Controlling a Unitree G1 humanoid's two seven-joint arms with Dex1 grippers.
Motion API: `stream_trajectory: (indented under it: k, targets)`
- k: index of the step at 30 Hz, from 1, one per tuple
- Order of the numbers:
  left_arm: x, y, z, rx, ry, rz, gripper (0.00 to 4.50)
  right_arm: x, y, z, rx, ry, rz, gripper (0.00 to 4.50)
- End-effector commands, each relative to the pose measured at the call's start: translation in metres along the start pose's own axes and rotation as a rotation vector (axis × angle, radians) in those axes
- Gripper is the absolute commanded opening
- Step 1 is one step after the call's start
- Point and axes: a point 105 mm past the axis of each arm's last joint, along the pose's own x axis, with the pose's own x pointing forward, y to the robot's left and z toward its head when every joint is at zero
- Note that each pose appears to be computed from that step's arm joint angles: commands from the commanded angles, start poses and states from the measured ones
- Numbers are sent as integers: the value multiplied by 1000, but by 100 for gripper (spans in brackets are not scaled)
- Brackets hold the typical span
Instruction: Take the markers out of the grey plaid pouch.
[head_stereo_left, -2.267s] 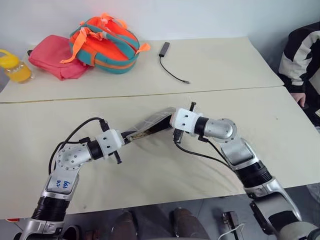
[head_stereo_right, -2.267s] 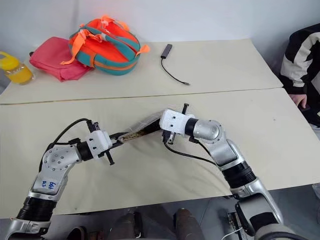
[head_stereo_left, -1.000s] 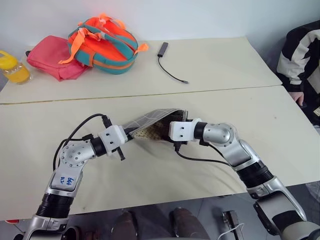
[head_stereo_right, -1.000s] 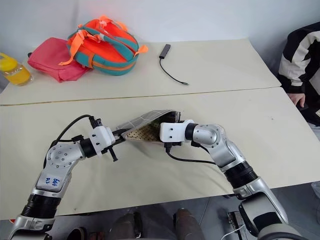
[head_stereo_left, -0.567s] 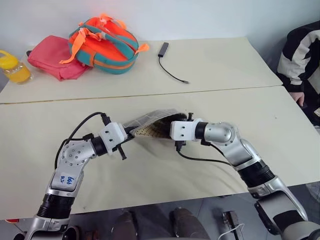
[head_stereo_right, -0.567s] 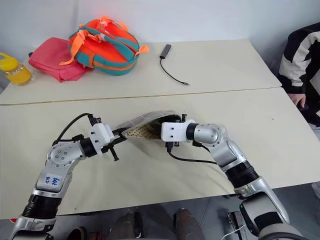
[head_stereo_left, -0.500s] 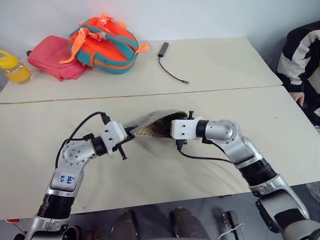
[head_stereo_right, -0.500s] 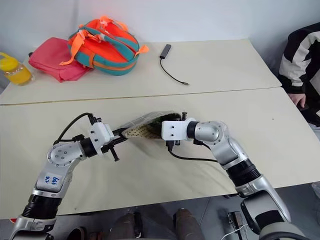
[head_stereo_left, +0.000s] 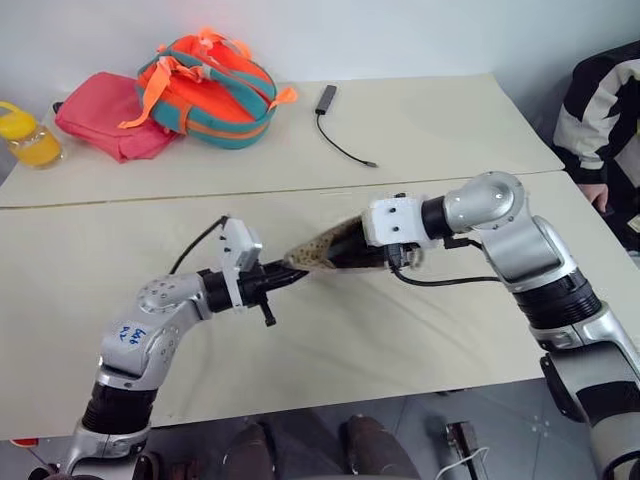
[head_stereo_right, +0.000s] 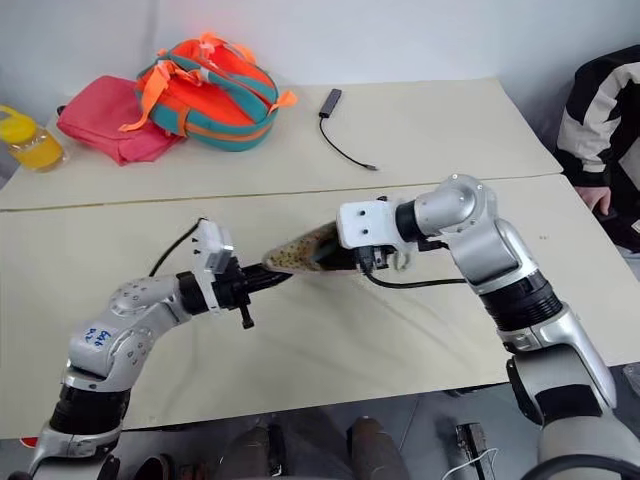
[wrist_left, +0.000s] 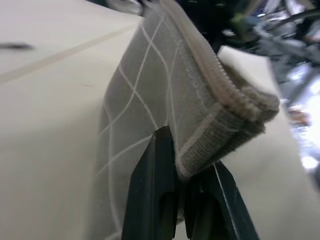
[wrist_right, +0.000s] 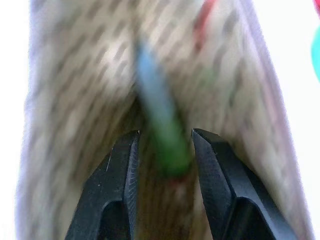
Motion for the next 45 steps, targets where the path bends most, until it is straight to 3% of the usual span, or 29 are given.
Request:
stream_trajectory:
  k: [1,7,26,29,32,45]
  targets:
    - [5,-15,14,-6,-64,-45,0,17,21,-12,-30,76,59,172]
    - [0,-13,9,-5,-50,-25,0,28,11,-7,-43,73,-19,172]
    - [2,-9,9,25,-54,2,0,45,39,-30,-4,137,67,172]
    - [1,-7,10,32,-61,19,0,44,35,-28,5,121,52,111]
    - [0,-3,9,61,-56,41,0,34,23,-18,8,86,18,8]
    - [-10,41,25,376,-60,250,0,-7,-24,16,-25,-29,-162,3]
